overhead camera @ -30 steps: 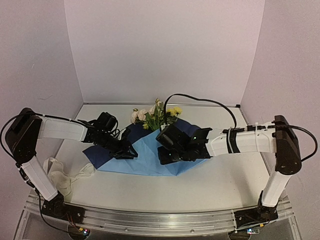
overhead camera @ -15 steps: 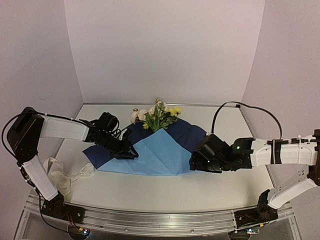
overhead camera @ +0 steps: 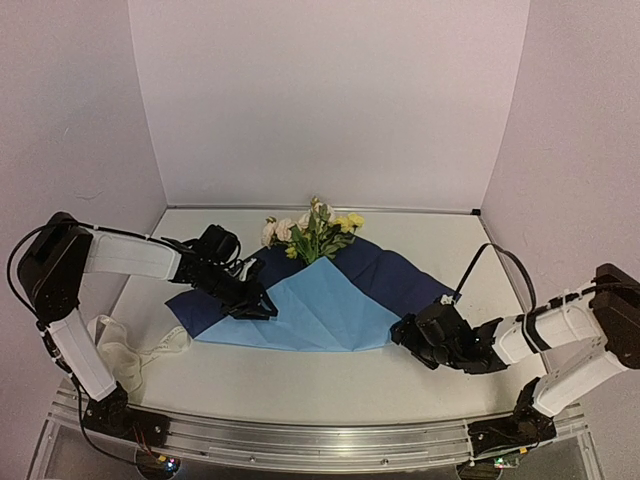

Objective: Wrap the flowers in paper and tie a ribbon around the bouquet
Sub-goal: Pick up the one-fourth-folded wrapping paper from the center of the board, then fold the one-fourth-folded wrapping paper at the center of the board.

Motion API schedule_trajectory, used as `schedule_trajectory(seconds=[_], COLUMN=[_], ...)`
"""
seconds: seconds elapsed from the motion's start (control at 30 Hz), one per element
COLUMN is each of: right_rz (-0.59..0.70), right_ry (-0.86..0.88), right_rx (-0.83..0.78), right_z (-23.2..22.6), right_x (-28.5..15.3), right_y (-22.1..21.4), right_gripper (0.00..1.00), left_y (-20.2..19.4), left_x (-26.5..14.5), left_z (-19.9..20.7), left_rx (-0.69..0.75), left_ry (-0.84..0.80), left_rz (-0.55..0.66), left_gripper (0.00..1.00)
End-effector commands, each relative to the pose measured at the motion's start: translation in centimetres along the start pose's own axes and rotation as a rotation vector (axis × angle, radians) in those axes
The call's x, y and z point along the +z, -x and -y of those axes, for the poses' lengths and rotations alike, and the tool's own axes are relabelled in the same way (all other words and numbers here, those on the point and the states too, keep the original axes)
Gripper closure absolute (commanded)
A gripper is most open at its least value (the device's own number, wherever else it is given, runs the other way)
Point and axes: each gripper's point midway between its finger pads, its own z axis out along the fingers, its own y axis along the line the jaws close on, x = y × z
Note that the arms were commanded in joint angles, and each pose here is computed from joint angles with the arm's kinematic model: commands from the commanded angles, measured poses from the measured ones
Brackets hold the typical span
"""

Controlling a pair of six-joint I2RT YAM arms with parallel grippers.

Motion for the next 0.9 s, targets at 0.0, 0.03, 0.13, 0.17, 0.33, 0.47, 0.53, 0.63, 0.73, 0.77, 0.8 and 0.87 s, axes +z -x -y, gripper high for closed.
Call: schedule_trajectory(seconds=[0.0, 0.03, 0.13, 0.17, 0.33, 0.47, 0.53, 0.63, 0.73, 0.77, 0.8, 0.87], right_rz=[0.103, 0.113, 0.134, 0.138, 0.146, 0.141, 0.141, 0.128, 0.096, 0.081, 0.068, 0.047], right_ry=[0.130, 0.132, 0.135, 0.139, 0.144, 0.114, 0.097, 0.076, 0.053, 0.042, 0.041, 0.044], right_rx=[0.139, 0.147, 0.134, 0.124, 0.056, -0.074, -0.153, -0.268, -0.412, -0.468, -0.513, -0.576], right_z=[-1.5, -1.3, -1.3, -1.5, -2.7, -4.5, -5.7, -7.8, -10.0, -10.8, -11.7, -13.2], right_x=[1.3, 1.4, 1.4, 1.3, 0.6, -0.3, -0.8, -1.3, -1.3, -1.3, -1.2, -0.9], right_y=[1.8, 2.0, 2.3, 2.4, 3.0, 3.4, 3.6, 3.4, 2.8, 2.4, 2.0, 1.2], right_gripper=[0.26, 0.29, 0.45, 0.50, 0.75, 0.88, 0.91, 0.93, 0.94, 0.95, 0.95, 0.95], left_y=[1.4, 1.5, 1.6, 1.6, 1.5, 1.5, 1.5, 1.5, 1.4, 1.3, 1.3, 1.3], left_x=[-0.3, -0.3, -0.3, -0.3, 0.0, 0.3, 0.4, 0.7, 1.0, 1.1, 1.2, 1.4], left_z=[1.3, 1.2, 1.1, 1.1, 0.8, 0.5, 0.4, 0.3, 0.0, 0.0, -0.1, -0.2], left_rx=[0.043, 0.042, 0.044, 0.042, 0.033, 0.028, 0.026, 0.023, 0.020, 0.020, 0.018, 0.015], left_ry=[-0.014, -0.011, -0.007, -0.007, -0.005, -0.006, -0.007, -0.012, -0.014, -0.015, -0.017, -0.018], left_rz=[0.013, 0.011, 0.010, 0.010, 0.004, 0.001, -0.001, -0.007, -0.012, -0.014, -0.017, -0.020], left_gripper=[0.73, 0.74, 0.74, 0.74, 0.74, 0.74, 0.74, 0.74, 0.75, 0.75, 0.75, 0.76])
